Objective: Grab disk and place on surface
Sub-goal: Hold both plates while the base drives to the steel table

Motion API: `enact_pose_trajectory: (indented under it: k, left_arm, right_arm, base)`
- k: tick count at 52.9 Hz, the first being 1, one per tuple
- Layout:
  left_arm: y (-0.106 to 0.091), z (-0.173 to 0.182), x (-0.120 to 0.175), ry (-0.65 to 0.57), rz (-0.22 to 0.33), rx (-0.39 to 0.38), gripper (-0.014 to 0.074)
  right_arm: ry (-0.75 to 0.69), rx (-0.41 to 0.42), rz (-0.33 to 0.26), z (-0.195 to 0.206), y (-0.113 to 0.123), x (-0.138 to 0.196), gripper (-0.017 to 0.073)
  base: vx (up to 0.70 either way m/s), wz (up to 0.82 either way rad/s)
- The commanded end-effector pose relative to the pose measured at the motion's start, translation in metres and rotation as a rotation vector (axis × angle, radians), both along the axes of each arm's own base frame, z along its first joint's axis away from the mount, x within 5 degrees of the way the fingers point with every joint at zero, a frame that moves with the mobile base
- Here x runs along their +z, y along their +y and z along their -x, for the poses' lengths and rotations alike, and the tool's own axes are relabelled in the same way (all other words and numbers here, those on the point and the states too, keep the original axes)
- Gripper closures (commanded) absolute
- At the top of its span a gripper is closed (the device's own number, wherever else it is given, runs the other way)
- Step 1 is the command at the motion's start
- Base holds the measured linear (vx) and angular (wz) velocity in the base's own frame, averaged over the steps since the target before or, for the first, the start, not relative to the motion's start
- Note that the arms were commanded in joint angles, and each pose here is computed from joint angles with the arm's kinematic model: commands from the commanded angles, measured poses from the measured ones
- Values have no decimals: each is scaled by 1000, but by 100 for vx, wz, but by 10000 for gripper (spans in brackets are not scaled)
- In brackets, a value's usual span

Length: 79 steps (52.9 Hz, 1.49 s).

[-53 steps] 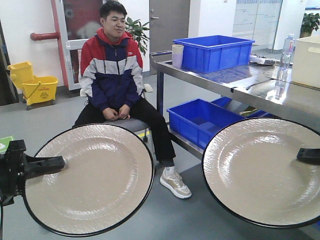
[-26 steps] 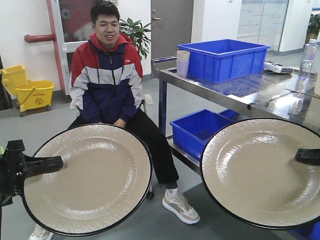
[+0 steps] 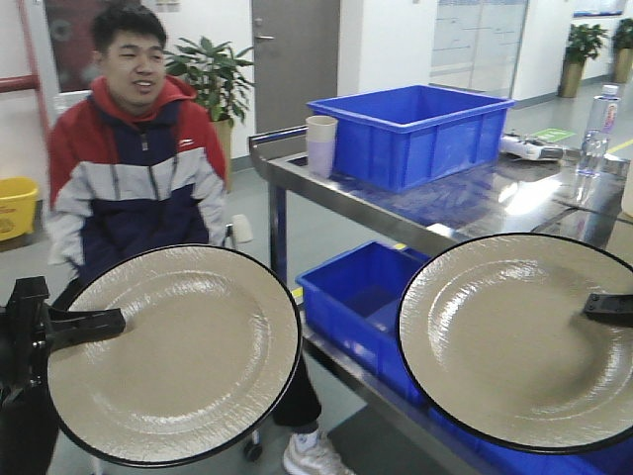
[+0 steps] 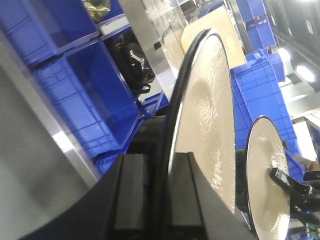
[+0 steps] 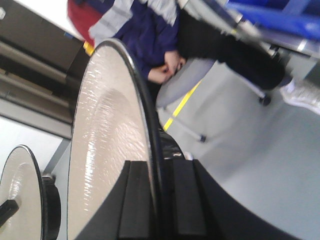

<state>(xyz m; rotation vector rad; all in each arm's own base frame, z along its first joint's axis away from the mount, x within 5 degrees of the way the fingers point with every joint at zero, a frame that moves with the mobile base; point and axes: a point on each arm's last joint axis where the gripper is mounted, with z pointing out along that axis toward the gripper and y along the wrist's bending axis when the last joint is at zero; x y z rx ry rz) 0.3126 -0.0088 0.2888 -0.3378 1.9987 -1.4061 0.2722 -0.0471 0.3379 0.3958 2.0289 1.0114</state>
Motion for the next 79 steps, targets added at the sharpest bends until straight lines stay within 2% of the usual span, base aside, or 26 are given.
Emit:
enact_pose_trajectory:
  k: [1, 28, 79]
  left_arm:
    - [-4, 5, 38, -116, 168, 5, 601]
    - [-4, 5, 38, -115, 168, 6, 601]
    - [-4, 5, 38, -115, 168, 6, 601]
  right_arm:
    - [-106, -16, -89, 4, 4, 27, 568]
    - [-106, -16, -89, 4, 4, 27, 568]
    - [-107, -18, -89, 4, 4, 27, 568]
  base:
    - [47, -29]
    - [41, -38]
    - [26, -58]
